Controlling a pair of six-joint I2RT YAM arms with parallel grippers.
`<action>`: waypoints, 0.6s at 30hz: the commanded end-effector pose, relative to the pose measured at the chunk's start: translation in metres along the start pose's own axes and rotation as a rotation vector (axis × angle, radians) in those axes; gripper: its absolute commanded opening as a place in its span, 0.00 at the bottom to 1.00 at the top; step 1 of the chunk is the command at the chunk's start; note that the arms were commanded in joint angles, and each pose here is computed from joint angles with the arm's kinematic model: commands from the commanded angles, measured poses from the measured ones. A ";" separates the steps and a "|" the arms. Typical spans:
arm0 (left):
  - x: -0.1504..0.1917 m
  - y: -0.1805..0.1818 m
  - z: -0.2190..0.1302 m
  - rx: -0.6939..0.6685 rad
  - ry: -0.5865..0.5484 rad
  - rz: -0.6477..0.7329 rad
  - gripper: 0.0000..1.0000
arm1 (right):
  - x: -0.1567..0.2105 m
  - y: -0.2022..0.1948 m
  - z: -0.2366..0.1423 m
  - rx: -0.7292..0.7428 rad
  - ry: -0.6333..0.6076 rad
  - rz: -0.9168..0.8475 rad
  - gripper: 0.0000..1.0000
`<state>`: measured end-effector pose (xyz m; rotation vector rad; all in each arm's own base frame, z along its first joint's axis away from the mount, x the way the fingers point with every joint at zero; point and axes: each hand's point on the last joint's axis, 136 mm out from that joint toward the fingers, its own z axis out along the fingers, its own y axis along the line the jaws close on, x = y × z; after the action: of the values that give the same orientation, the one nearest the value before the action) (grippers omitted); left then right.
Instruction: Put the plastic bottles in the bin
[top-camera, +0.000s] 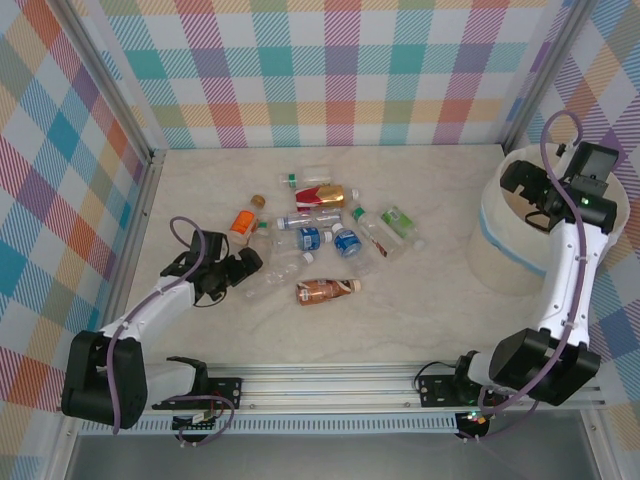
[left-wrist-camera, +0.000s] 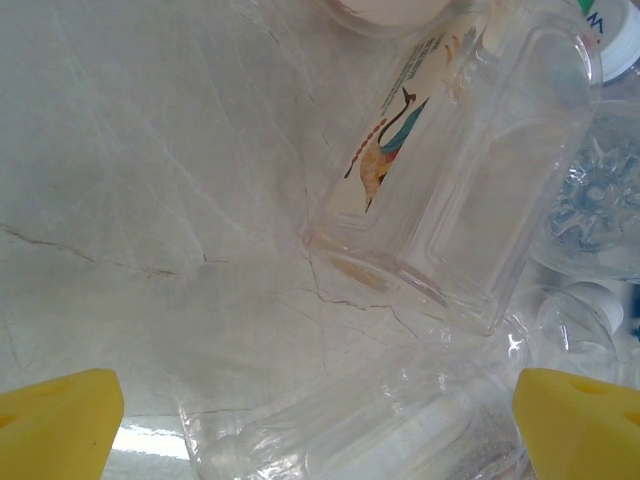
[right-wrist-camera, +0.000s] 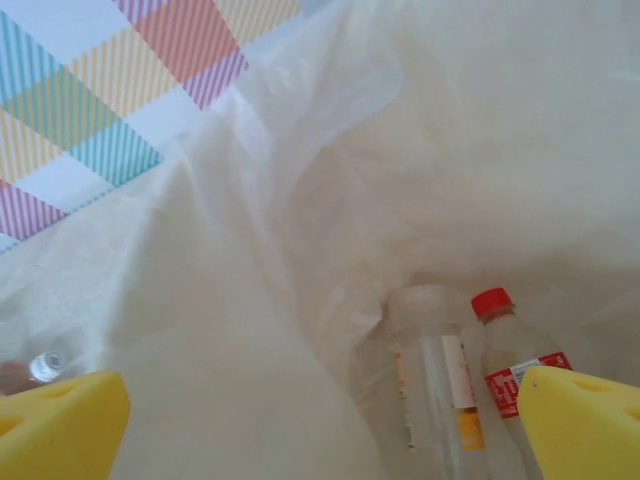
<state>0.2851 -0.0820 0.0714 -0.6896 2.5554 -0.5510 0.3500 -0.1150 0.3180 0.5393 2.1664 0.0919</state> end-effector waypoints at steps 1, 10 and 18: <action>-0.001 -0.019 -0.001 0.099 0.031 0.037 1.00 | -0.014 0.017 -0.021 -0.055 -0.061 0.013 1.00; 0.020 -0.047 0.000 0.200 0.039 0.222 1.00 | -0.015 0.093 -0.080 -0.412 -0.155 0.010 1.00; 0.051 -0.031 0.001 0.051 0.082 0.360 1.00 | 0.032 0.191 -0.141 -0.865 -0.157 -0.183 1.00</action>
<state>0.2718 -0.1424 0.0801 -0.2313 2.5840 -0.6411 0.3036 0.0505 0.4145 0.0218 1.8637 0.6655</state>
